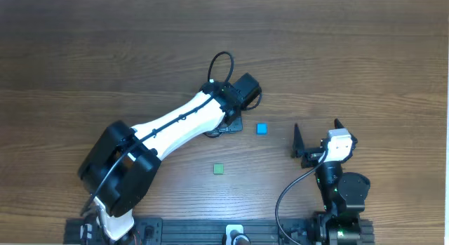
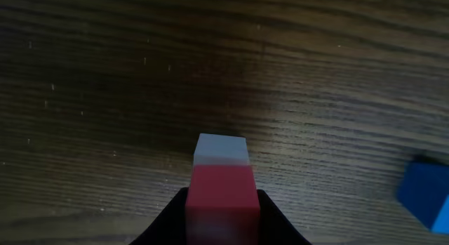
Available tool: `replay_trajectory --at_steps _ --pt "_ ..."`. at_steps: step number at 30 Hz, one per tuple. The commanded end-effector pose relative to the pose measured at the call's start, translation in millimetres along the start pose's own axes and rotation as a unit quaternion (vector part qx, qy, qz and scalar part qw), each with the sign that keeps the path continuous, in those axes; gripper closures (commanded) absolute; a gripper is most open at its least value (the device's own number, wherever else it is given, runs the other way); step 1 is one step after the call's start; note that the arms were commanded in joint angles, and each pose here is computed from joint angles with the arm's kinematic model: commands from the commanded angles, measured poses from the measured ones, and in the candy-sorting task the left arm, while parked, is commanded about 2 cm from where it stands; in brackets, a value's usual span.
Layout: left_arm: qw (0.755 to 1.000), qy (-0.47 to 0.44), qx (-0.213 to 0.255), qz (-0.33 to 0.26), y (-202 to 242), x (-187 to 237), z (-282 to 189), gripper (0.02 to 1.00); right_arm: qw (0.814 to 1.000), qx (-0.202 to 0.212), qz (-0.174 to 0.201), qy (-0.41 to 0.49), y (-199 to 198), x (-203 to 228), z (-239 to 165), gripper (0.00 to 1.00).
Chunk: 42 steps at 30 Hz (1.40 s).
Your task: Stack Cubes
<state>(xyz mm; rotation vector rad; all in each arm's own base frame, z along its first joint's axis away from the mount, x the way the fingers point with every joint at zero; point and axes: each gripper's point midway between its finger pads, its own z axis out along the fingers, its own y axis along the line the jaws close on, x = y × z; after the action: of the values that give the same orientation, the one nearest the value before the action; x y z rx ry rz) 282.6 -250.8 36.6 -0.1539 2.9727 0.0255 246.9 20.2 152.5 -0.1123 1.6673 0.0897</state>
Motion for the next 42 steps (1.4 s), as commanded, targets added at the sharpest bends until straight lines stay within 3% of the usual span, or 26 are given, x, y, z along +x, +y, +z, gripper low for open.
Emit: replay_trajectory --at_steps 1,42 --pt "1.0 -0.019 0.003 -0.004 -3 -8 -7 0.853 1.0 0.0 0.005 0.006 1 4 1 0.007" --pt "1.0 -0.008 -0.013 -0.002 0 -5 5 0.787 1.0 0.0 0.005 0.006 1 4 1 0.009"
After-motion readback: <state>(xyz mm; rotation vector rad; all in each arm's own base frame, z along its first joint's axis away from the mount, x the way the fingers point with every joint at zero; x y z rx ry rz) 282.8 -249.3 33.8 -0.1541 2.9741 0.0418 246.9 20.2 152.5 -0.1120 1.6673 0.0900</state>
